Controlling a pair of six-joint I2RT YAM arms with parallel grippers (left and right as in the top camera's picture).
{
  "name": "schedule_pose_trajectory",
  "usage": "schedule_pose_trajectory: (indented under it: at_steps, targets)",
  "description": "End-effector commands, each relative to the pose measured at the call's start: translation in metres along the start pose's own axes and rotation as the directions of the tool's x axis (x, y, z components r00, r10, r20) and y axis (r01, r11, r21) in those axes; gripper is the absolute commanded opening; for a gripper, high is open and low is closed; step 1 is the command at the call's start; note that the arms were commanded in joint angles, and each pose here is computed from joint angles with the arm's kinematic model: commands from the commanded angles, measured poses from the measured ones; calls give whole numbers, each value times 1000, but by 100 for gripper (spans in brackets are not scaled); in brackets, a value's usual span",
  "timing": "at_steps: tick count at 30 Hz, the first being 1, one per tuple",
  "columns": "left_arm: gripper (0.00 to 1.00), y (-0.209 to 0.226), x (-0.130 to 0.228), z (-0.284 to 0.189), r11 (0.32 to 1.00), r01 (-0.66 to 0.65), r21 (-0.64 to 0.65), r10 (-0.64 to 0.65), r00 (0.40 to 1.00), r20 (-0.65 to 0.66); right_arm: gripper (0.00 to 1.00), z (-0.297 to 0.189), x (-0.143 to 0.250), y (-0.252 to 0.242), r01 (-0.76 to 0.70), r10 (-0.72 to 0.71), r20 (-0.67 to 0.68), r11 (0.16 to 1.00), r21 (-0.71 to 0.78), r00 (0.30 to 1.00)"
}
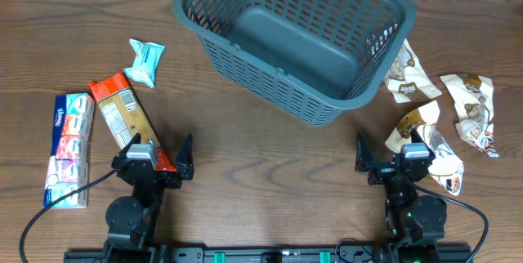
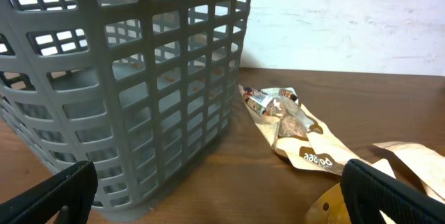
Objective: Pack container
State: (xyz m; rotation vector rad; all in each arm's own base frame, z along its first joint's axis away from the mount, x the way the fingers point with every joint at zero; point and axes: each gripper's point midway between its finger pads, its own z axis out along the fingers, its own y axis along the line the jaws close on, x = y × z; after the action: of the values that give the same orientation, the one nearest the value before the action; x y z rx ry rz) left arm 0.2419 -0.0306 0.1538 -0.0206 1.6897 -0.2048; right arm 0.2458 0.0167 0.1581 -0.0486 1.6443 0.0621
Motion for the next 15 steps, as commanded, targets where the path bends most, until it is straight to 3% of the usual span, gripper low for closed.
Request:
schedule_pose_trajectory:
  at_steps: [1, 15]
  targets:
    - [99, 2, 16, 2, 1000, 8, -7, -8, 999, -37, 99, 0, 1, 1, 4, -4, 0, 1000, -4, 1000]
    - [98, 3, 13, 2, 1000, 4, -13, -5, 1000, -24, 99, 0, -4, -10, 7, -8, 21, 999, 54, 1000]
